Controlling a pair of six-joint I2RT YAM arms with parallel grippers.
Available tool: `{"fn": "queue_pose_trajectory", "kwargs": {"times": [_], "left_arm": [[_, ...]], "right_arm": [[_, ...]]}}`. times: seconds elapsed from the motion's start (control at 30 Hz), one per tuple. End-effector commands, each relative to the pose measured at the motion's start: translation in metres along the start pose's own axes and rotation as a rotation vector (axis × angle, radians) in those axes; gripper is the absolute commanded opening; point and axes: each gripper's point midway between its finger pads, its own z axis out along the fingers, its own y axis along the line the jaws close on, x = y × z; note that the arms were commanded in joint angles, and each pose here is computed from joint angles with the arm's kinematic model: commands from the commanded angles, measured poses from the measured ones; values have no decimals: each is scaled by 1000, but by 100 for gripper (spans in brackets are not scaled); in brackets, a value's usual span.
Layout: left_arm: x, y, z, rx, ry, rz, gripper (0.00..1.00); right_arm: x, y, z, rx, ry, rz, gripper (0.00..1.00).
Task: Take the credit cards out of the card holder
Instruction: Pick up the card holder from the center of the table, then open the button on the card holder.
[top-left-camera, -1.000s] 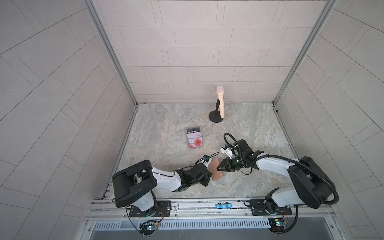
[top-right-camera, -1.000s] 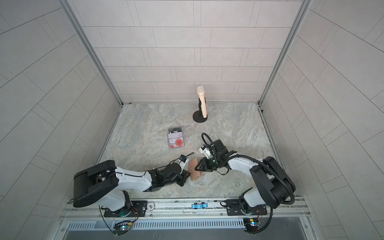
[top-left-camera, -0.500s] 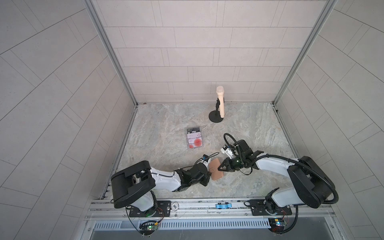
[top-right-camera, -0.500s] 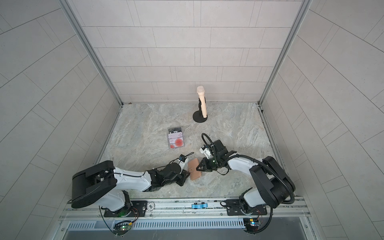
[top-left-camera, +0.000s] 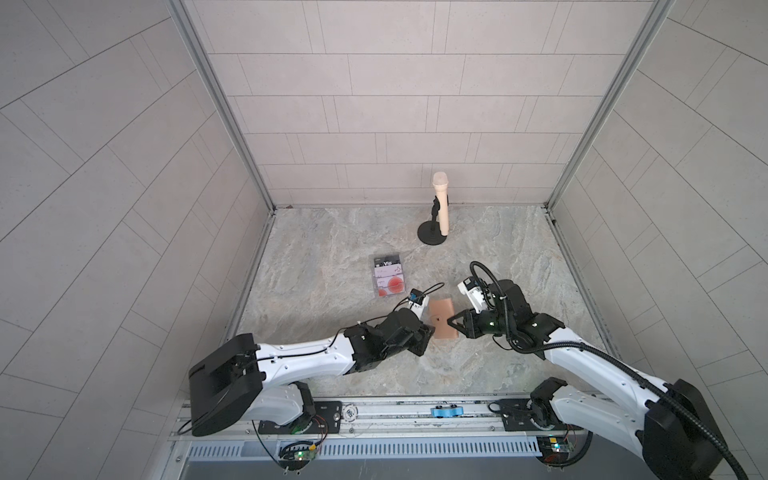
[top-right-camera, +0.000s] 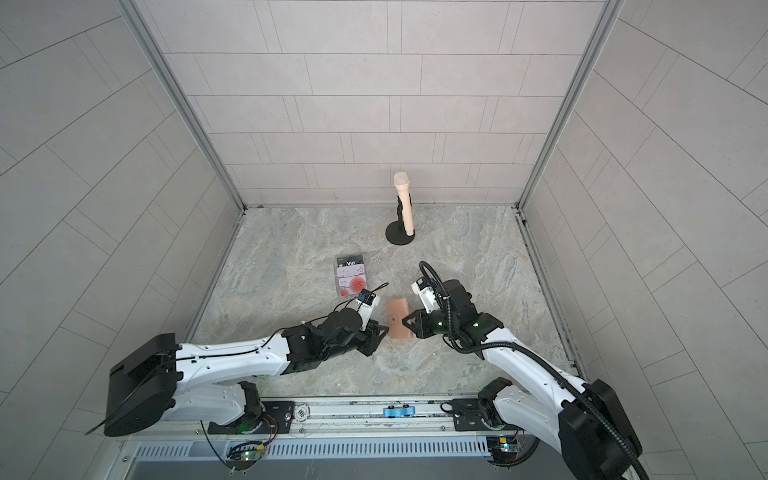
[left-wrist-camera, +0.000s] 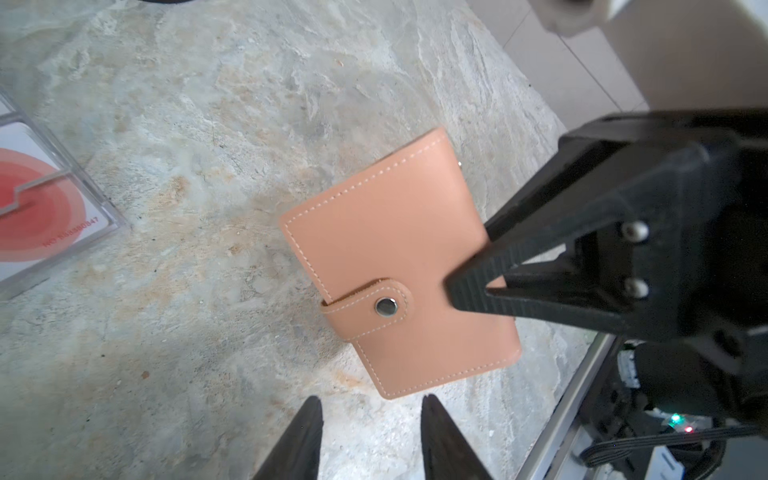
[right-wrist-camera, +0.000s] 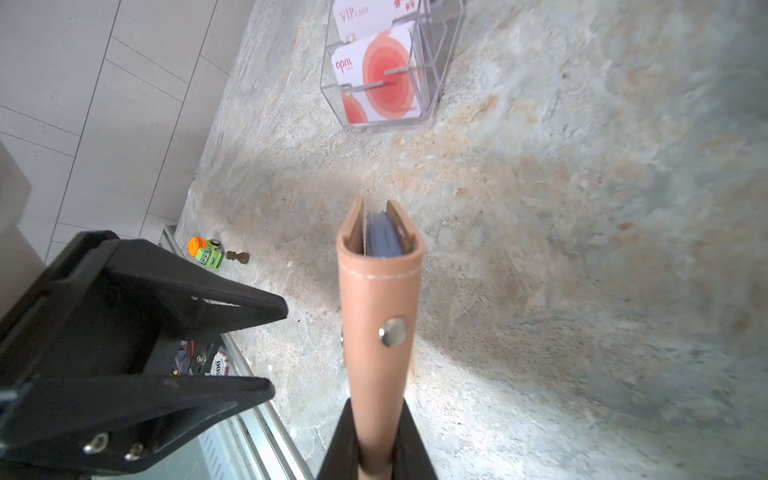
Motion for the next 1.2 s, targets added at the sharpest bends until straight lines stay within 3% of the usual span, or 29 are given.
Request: {"fn": "queue_pose_trajectory", "kwargs": {"times": [0.0,0.3,1.17], "left_arm": [[-14,-2,-8,-26,-12,-42,49],[-30,-15,1,-8,-16,-115,49],[-43,-27,28,-16,-10,-130,46]], "right_arm": [[-9,0,-11,34,-74,-60,0],[-19,7,-24,35,-150,-107,0],[-22,23,-26,-35,-139,-127,0]]}}
